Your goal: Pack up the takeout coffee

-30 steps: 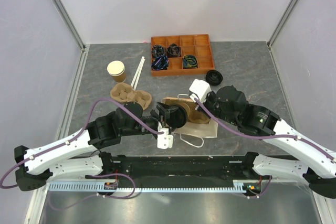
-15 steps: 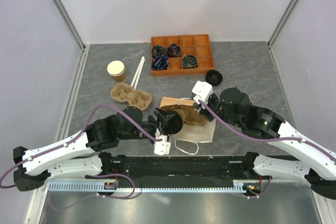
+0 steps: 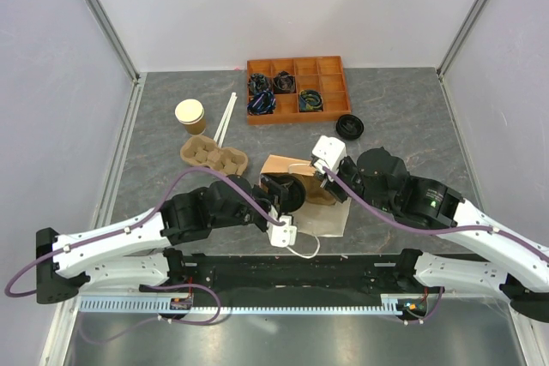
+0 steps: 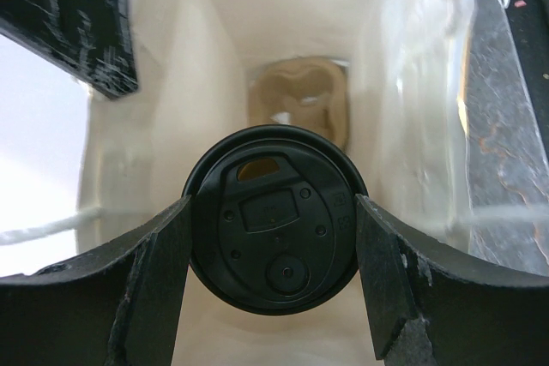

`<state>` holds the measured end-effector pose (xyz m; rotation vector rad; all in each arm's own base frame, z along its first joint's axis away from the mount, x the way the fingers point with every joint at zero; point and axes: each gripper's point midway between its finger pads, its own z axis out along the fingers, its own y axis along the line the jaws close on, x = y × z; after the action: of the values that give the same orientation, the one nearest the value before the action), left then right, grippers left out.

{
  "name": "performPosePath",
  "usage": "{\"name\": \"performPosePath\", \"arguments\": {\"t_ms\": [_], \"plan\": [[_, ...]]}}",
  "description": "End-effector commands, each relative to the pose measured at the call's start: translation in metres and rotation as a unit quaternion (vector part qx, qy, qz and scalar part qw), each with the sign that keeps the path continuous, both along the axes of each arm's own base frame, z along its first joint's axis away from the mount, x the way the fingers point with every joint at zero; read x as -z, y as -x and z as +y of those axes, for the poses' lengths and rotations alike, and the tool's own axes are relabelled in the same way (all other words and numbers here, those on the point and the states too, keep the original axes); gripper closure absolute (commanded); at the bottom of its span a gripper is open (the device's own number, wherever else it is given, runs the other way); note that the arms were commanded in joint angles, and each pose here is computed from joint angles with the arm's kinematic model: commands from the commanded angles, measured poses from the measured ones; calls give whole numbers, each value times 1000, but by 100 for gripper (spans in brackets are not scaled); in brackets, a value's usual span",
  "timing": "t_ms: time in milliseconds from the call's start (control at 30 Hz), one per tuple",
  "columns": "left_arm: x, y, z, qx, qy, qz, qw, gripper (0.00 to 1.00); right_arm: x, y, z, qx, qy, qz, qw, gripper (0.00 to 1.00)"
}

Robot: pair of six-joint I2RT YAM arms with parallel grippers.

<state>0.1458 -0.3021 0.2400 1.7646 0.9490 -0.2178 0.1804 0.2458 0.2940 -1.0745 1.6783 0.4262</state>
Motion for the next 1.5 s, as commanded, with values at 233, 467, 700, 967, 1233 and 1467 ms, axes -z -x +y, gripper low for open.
{"name": "performPosePath", "arguments": {"t_ms": [233, 467, 700, 967, 1233, 1467], "plan": [[-10, 12, -24, 30, 38, -35, 998, 69, -17, 7, 10, 1, -65, 19, 998, 100], [1, 23, -35, 50, 36, -44, 997, 69, -19, 14, 15, -16, -79, 31, 996, 100], [20, 42, -20, 90, 12, -53, 994, 69, -16, 26, 19, -43, -86, 47, 994, 100], [12, 37, -29, 82, 28, -60, 994, 69, -12, 38, 26, -66, -105, 77, 989, 100], [2, 22, -45, 53, 46, -81, 994, 70, -11, 40, 28, -72, -103, 81, 989, 100], [-16, 18, -46, 27, 55, -93, 994, 71, -10, 34, 25, -47, -111, 84, 989, 100]]}}
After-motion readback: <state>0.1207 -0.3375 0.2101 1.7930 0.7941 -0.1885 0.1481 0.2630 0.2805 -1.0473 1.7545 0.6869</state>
